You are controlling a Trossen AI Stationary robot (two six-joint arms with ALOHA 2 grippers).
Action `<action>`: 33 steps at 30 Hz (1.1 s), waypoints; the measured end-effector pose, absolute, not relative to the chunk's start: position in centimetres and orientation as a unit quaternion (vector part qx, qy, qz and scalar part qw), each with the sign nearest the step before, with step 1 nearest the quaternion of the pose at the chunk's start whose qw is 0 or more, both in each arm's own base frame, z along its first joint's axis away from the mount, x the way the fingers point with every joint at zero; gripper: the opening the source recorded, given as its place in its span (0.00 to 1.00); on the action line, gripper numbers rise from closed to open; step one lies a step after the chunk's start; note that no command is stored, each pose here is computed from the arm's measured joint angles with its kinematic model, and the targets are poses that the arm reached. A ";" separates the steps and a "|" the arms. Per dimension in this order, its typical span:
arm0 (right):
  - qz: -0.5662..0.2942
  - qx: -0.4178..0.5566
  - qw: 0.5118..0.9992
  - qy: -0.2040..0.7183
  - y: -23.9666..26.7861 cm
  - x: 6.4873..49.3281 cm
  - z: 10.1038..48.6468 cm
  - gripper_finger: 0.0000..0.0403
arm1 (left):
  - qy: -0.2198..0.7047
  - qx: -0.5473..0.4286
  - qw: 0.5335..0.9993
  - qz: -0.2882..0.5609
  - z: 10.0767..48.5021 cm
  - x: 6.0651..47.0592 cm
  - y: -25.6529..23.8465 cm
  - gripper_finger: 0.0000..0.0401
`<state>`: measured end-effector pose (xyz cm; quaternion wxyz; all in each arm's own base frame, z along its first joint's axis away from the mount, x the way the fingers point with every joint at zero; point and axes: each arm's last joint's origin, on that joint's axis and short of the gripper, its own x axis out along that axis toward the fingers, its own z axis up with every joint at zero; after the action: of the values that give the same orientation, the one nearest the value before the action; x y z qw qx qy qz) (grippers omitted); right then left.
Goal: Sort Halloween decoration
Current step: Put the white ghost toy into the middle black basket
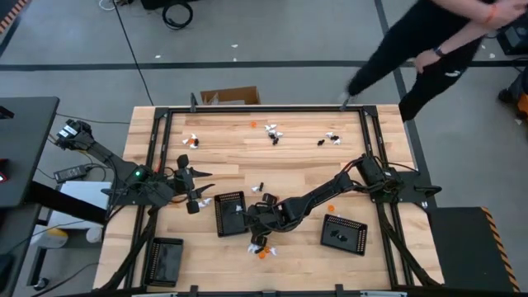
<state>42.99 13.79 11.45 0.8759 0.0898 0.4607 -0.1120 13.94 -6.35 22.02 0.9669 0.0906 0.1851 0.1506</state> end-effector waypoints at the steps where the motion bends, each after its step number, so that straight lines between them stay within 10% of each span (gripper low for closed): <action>1: -0.113 0.090 0.875 0.462 13.8 43.0 11.4 0.19 | 0.185 0.091 0.967 0.151 22.0 13.9 -6.4 0.40; 20: -0.136 0.063 0.859 0.490 12.9 41.0 15.4 0.08 | 0.184 0.081 0.969 0.141 22.1 14.0 -6.4 0.40; 33: -0.089 0.068 0.935 0.336 13.2 42.1 21.4 0.08 | 0.185 0.066 0.972 0.133 22.0 14.0 -6.5 0.40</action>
<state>42.13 13.17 21.43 0.9352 0.0678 0.3358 -0.0892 13.99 -6.49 22.04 0.9715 0.0657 0.1848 0.1328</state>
